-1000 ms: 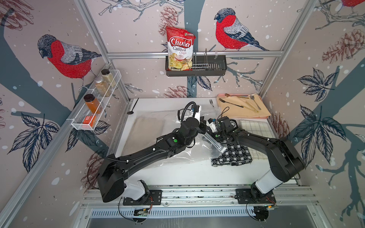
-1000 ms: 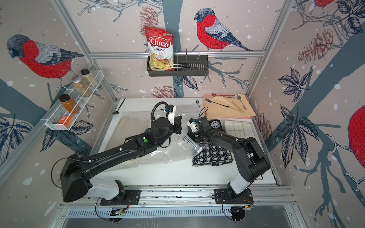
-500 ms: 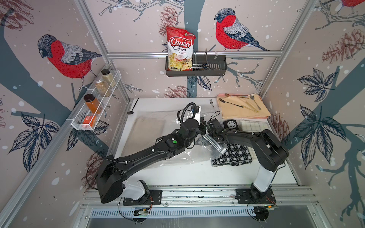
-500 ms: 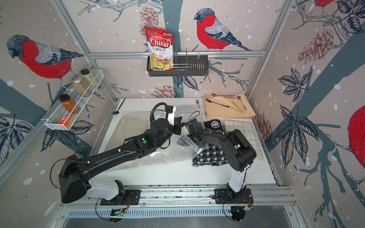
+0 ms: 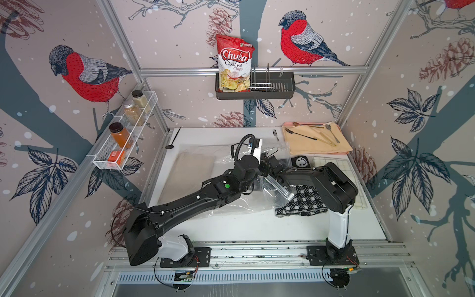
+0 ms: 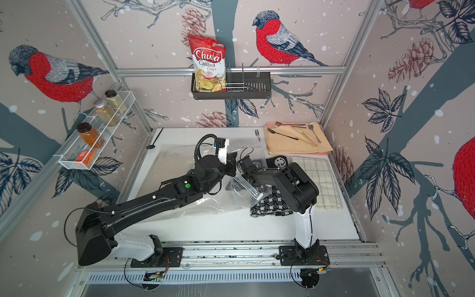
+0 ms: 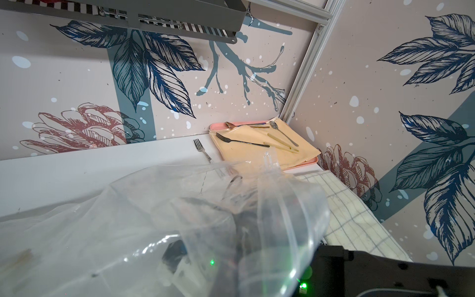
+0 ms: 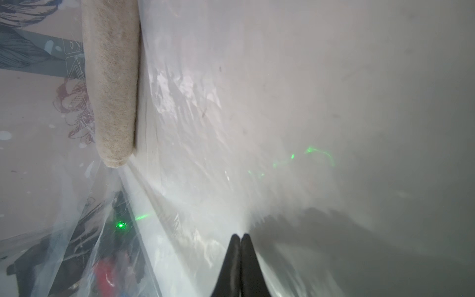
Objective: Take the scarf out of the vacuum bag
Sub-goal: Take out the scarf from the vacuum bag.
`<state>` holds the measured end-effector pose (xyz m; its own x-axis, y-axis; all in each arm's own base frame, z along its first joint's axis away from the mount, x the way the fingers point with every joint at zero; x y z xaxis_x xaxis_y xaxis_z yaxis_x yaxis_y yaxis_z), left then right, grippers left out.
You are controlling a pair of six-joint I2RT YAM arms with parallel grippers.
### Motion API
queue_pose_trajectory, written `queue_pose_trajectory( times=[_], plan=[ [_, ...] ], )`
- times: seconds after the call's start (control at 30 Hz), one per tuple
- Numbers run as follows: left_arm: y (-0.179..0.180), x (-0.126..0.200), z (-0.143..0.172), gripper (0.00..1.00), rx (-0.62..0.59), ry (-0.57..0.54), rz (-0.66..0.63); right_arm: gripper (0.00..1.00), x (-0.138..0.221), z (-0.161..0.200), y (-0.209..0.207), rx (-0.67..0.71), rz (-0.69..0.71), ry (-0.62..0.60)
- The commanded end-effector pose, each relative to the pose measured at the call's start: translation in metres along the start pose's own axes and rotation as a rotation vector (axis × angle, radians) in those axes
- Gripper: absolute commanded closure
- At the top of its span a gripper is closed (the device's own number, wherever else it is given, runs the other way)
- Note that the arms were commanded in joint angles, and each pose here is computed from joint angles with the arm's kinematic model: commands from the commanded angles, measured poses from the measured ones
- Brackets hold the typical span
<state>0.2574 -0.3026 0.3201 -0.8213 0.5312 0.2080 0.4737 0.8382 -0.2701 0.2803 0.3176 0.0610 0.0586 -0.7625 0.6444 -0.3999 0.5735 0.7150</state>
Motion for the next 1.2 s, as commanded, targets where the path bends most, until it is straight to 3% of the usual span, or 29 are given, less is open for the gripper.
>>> queue_pose_trajectory(
  times=[0.0,0.3,0.43,0.5,0.63,0.77,0.83,1.17],
  plan=[
    [-0.006,0.002,-0.012,1.00,0.022,-0.061,0.037,1.00,-0.006,-0.009,0.012,-0.014,-0.058,-0.021],
    [-0.010,0.008,-0.020,1.00,0.025,-0.071,0.055,0.98,-0.018,-0.032,0.043,-0.042,-0.223,-0.075],
    [-0.010,0.012,-0.022,1.00,0.029,-0.078,0.058,0.87,-0.025,-0.042,0.059,-0.042,-0.291,-0.088],
    [-0.011,0.013,-0.022,1.00,0.030,-0.078,0.059,0.72,-0.028,-0.044,0.064,-0.048,-0.332,-0.087],
    [-0.011,0.014,-0.022,1.00,0.027,-0.080,0.052,0.55,-0.034,-0.042,0.067,-0.073,-0.409,-0.091],
    [-0.010,0.015,-0.022,1.00,0.025,-0.082,0.047,0.48,-0.039,-0.039,0.069,-0.094,-0.471,-0.082],
    [-0.011,0.014,-0.022,1.00,0.024,-0.082,0.047,0.38,-0.042,-0.038,0.071,-0.092,-0.486,-0.073],
    [-0.012,0.017,-0.029,1.00,0.027,-0.102,0.041,0.30,-0.065,-0.045,0.074,-0.086,-0.421,-0.048]
  ],
)
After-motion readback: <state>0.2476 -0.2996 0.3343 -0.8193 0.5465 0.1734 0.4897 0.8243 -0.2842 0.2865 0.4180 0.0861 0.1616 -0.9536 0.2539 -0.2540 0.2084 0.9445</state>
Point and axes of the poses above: each gripper's point midway between its finger pads, its own x axis back along the fingers, its own y axis along the line the jaws close on, z = x × y, the point moved 6 cm from there along x, back along the fingers, and after that the axes turned 2 degrees about x, right-handed, at the moved point
